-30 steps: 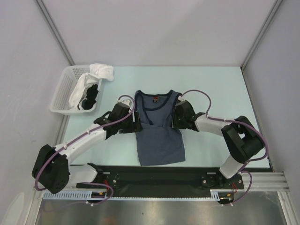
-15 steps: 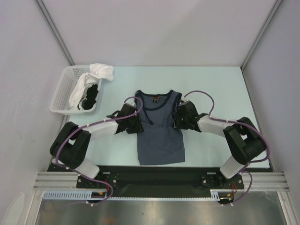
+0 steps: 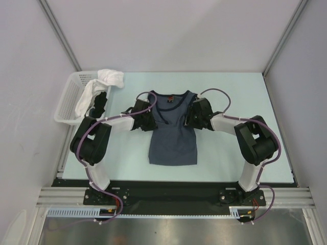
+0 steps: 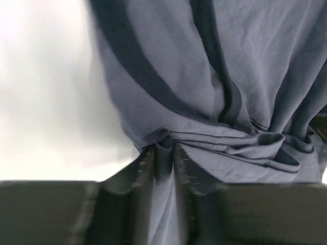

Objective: Fold and stack the tank tops
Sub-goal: Fold the tank top

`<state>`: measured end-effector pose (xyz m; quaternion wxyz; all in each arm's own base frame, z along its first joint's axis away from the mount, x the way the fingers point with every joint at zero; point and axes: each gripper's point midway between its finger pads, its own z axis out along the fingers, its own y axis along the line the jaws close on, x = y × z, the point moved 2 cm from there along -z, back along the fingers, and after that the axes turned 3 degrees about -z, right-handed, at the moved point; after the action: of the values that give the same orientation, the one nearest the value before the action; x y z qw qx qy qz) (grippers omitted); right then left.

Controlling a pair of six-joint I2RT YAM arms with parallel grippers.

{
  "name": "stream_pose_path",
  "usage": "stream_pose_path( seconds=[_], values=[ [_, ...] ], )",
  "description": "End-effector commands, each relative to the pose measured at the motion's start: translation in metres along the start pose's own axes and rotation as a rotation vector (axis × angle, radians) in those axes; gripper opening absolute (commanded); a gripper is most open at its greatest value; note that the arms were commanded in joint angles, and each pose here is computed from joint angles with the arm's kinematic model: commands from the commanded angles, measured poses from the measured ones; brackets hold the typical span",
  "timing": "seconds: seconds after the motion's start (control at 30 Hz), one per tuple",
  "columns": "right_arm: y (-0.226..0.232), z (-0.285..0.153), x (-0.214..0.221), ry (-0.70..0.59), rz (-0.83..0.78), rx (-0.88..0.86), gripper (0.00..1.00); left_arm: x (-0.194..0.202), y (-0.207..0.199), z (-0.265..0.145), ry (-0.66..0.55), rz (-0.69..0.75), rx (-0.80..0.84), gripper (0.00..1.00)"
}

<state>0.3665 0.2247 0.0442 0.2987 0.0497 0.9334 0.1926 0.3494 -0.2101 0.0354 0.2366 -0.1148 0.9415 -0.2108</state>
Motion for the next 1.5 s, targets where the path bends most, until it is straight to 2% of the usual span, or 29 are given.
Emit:
stream_pose_path(
  seconds=[0.0,0.03,0.07,0.1,0.17,0.2,0.23,0.27,0.33,0.37,0.47,0.6,0.7,0.83,0.97,1.07,1.13,1.33,1.47],
  values=[
    [-0.005,-0.013,-0.002,0.008,-0.014,0.028,0.62,-0.019,0.019,-0.004,-0.085,0.02,-0.074,0.29],
    [-0.01,-0.018,0.009,0.019,-0.017,0.036,0.8,-0.024,0.013,-0.02,-0.124,0.025,-0.045,0.37],
    [-0.006,-0.027,0.01,0.006,-0.028,0.024,0.86,-0.02,0.014,-0.027,-0.134,0.029,-0.035,0.48],
    [-0.002,-0.04,0.006,-0.022,-0.034,0.002,0.87,-0.009,0.031,-0.032,-0.134,0.029,-0.081,0.63],
    [-0.011,-0.053,0.023,0.001,-0.03,0.014,0.88,-0.007,0.033,-0.055,-0.17,0.031,-0.078,0.69],
    [-0.014,-0.059,0.03,0.009,-0.027,0.013,0.87,0.006,0.043,-0.06,-0.151,0.025,-0.09,0.73],
    [-0.01,-0.074,0.027,-0.02,-0.022,-0.014,0.87,0.016,0.042,-0.066,-0.135,0.024,-0.062,0.75],
    [-0.019,-0.078,0.049,0.02,-0.02,-0.004,0.85,0.018,0.032,-0.081,-0.166,0.023,-0.011,0.77],
    [-0.014,-0.097,0.055,-0.002,-0.019,-0.042,0.8,0.046,0.042,-0.087,-0.133,0.029,-0.008,0.79],
    [-0.023,-0.102,0.075,0.034,-0.006,-0.024,0.78,0.059,0.034,-0.092,-0.124,0.041,0.025,0.8],
    [-0.023,-0.119,0.107,0.072,0.008,-0.049,0.78,0.095,0.023,-0.105,-0.096,0.062,0.098,0.83],
    [-0.022,-0.133,0.139,0.117,0.043,-0.087,0.76,0.128,0.024,-0.107,-0.03,0.081,0.107,0.82],
    [-0.025,-0.137,0.152,0.129,0.05,-0.084,0.7,0.138,0.035,-0.101,-0.009,0.078,0.078,0.8],
    [-0.03,-0.132,0.162,0.162,0.044,-0.063,0.59,0.147,0.041,-0.091,0.022,0.075,0.066,0.76],
    [-0.03,-0.126,0.172,0.197,0.034,-0.05,0.53,0.158,0.041,-0.087,0.069,0.071,0.087,0.66],
    [-0.029,-0.124,0.173,0.202,0.035,-0.044,0.43,0.162,0.04,-0.086,0.091,0.067,0.098,0.58],
    [-0.028,-0.124,0.172,0.203,0.032,-0.043,0.35,0.167,0.042,-0.088,0.111,0.067,0.086,0.58],
    [-0.029,-0.131,0.172,0.204,0.021,-0.024,0.33,0.179,0.046,-0.101,0.132,0.078,0.082,0.66],
    [-0.029,-0.132,0.173,0.204,0.018,-0.026,0.32,0.186,0.055,-0.099,0.145,0.073,0.053,0.58]
  ],
)
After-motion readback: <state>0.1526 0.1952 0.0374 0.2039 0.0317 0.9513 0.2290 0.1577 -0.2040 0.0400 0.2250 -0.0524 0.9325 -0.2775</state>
